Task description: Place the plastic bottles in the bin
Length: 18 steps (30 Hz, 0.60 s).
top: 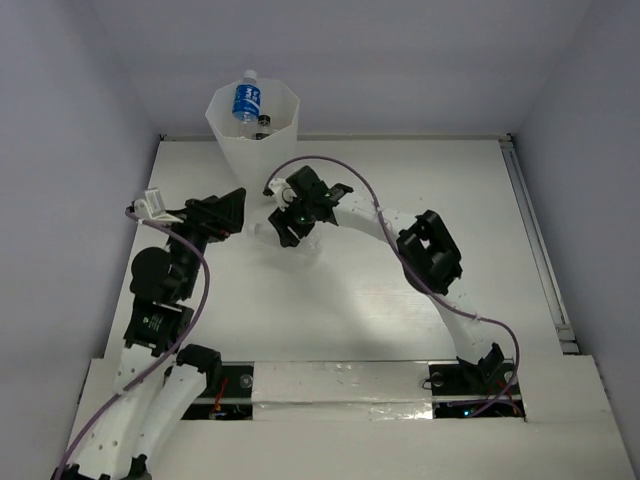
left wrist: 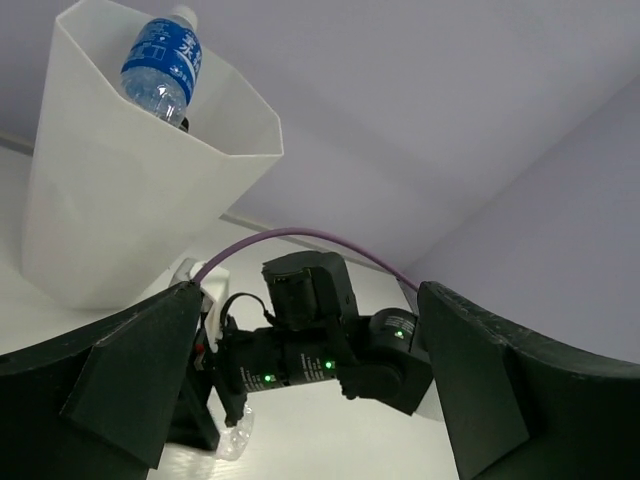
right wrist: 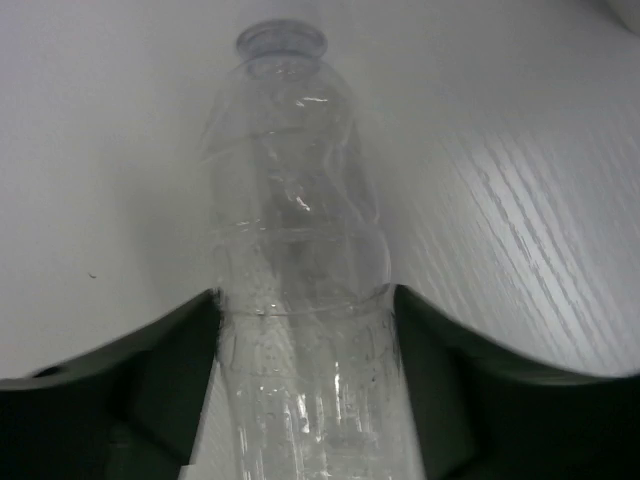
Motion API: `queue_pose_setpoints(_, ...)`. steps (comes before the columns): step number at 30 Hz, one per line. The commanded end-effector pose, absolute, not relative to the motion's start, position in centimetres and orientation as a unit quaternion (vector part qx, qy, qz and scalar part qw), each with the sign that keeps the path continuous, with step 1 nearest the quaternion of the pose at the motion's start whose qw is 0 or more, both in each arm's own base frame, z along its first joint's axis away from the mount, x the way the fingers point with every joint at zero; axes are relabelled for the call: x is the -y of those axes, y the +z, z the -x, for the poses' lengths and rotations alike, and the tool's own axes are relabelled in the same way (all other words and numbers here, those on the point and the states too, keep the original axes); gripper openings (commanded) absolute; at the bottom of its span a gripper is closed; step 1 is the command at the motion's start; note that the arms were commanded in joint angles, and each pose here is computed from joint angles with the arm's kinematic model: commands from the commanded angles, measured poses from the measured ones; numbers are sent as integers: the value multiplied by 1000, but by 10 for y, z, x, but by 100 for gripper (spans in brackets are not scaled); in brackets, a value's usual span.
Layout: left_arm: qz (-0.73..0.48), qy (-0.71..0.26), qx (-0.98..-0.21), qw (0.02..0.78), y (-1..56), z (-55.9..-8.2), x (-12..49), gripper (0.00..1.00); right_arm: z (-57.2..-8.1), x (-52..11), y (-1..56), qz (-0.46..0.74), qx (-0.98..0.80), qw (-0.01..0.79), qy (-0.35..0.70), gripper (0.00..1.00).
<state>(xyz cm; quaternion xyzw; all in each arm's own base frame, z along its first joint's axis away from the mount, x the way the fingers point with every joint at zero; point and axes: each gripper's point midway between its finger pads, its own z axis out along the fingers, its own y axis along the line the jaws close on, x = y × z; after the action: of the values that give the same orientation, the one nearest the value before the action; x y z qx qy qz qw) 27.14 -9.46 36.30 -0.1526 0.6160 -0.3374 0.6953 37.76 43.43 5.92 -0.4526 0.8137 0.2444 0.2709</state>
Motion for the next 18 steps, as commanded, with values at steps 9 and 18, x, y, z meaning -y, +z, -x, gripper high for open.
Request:
queue_pose_setpoints(9, 112, -279, -586, 752, 412, -202, 60, 89, -291, -459, 164, 473, -734, 310, 376, 40)
queue_pose_setpoints(18, 123, -233, -539, 800, 441, -163, 27, 89, -283, -458, 407, 417, -573, 527, 470, 40)
